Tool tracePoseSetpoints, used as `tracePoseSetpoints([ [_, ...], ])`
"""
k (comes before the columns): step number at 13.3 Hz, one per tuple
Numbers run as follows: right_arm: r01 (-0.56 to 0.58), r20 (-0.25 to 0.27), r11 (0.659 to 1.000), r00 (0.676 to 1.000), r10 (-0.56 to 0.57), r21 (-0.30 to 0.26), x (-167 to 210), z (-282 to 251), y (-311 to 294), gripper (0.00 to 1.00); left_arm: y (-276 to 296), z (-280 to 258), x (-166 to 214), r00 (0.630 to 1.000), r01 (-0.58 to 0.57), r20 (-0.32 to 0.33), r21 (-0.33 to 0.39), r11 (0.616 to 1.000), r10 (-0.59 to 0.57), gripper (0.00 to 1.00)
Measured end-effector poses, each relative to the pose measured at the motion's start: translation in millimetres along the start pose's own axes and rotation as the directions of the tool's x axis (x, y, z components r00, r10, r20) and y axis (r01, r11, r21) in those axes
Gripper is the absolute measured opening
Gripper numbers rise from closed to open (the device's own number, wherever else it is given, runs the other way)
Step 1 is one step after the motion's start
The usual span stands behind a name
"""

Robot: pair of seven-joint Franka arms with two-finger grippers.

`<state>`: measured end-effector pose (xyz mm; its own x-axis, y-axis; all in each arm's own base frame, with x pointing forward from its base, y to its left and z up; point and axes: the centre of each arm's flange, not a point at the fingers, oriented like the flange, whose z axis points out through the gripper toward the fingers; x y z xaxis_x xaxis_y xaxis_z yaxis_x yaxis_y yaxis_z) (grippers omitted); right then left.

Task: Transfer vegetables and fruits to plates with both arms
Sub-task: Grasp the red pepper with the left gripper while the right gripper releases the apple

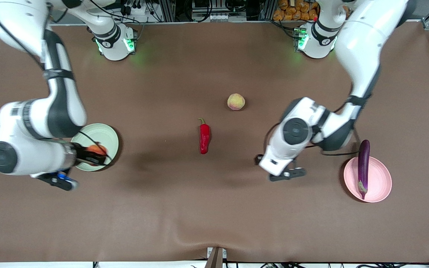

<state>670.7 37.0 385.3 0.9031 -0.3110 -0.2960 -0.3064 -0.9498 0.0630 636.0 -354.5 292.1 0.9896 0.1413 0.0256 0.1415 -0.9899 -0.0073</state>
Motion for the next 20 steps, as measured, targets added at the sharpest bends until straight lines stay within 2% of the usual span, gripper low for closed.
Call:
tracePoseSetpoints([
  [2, 0.07, 0.005, 0.997, 0.998, -0.07, 0.013, 2.2, 10.1, 74.6, 0.78, 47.5, 14.4, -21.1, 0.999, -0.001, -0.034, -0.026, 1.0, 0.0, 1.0],
  [4, 0.096, -0.037, 0.995, 0.995, -0.095, 0.037, -6.0, 40.4, 115.3, 0.78, 92.8, 25.5, -60.0, 0.999, -0.005, -0.037, -0.019, 1.0, 0.005, 1.0],
  [7, 0.13, -0.062, 0.991, 0.99, -0.127, 0.044, -25.1, 106.9, 145.0, 0.78, 138.0, 38.5, -119.3, 0.999, 0.025, -0.021, 0.0, 1.0, -0.025, 1.0],
  [9, 0.136, -0.098, 0.99, 0.987, -0.131, 0.044, -31.1, 141.9, 158.7, 0.78, 159.5, 46.2, -152.4, 0.998, 0.056, -0.012, 0.009, 0.998, -0.056, 1.0],
  [12, 0.139, -0.146, 0.989, 0.98, -0.132, 0.04, -36.8, 166.9, 157.2, 0.78, 177.4, 62.1, -192.8, 0.999, 0.04, -0.003, 0.006, 0.999, -0.04, 1.0],
  [15, 0.144, -0.159, 0.989, 0.978, -0.136, 0.039, -36.8, 169.8, 153.4, 0.78, 181.9, 79.1, -207.6, 0.999, 0.031, -0.007, -0.054, 0.998, -0.031, 0.98],
  [18, 0.142, -0.152, 0.989, 0.979, -0.135, 0.036, -34.0, 186.1, 152.4, 0.78, 179.9, 93.4, -205.9, 0.999, 0.036, -0.004, -0.064, 0.997, -0.036, 0.95],
  [19, 0.139, -0.146, 0.99, 0.98, -0.132, 0.038, -33.0, 192.8, 151.6, 0.78, 179.3, 99.9, -206.7, 0.999, 0.036, 0.001, -0.062, 0.997, -0.036, 0.88],
  [20, 0.131, -0.144, 0.99, 0.982, -0.124, 0.043, -32.3, 195.9, 150.8, 0.78, 178.9, 106.6, -207.9, 0.999, 0.036, 0.007, -0.061, 0.998, -0.036, 0.76],
])
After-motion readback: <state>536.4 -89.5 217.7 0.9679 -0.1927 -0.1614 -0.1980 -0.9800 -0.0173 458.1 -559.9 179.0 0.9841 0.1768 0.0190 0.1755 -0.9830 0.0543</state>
